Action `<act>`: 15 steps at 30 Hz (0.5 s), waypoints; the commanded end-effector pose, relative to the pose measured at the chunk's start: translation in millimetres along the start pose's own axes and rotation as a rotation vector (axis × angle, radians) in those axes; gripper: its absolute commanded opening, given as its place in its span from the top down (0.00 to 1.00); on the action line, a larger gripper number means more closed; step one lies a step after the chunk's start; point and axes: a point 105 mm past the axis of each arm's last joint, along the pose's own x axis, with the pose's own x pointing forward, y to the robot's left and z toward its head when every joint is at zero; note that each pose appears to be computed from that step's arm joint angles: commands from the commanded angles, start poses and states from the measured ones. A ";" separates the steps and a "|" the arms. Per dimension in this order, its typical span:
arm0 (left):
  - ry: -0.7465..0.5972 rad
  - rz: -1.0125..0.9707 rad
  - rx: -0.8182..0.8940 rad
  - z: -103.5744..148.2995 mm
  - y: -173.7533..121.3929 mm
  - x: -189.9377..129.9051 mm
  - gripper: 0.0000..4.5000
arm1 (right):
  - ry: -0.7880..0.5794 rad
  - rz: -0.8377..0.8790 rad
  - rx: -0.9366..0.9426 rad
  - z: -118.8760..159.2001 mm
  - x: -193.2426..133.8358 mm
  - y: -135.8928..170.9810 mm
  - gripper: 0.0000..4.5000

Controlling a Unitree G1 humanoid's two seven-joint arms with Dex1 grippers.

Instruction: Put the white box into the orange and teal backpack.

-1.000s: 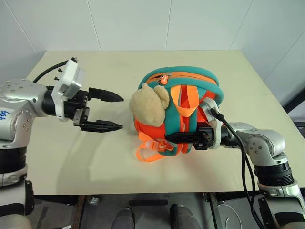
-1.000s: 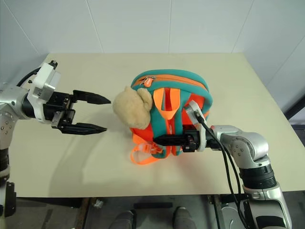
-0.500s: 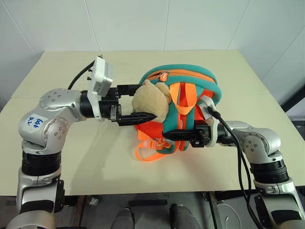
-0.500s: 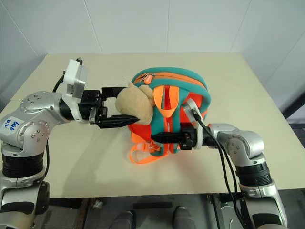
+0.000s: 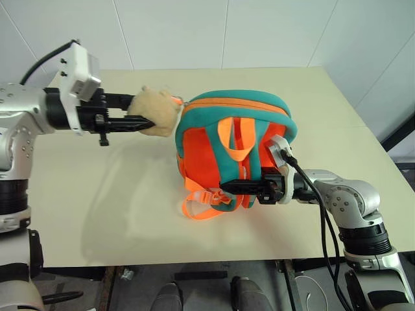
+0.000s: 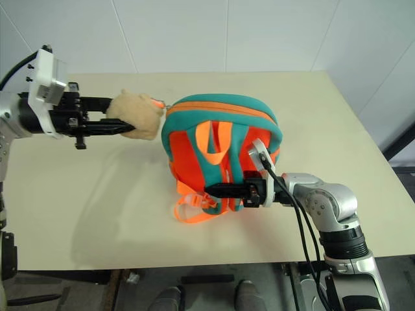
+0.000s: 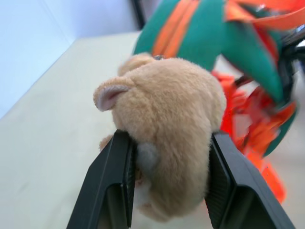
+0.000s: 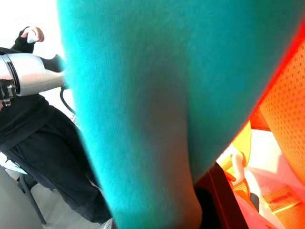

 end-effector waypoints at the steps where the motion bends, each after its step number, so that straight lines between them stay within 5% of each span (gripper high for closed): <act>1: 0.087 0.114 -0.002 -17.5 24.2 -29.8 0.61 | -0.042 0.007 -0.028 6.4 -2.5 6.5 1.00; 9: 0.203 0.137 -0.095 -95.4 26.9 -20.6 0.61 | -0.057 -0.010 -0.024 4.8 -3.3 8.9 1.00; 15: 0.125 0.171 -0.076 -110.4 34.7 26.5 0.61 | -0.062 -0.011 -0.021 5.8 -1.9 10.3 1.00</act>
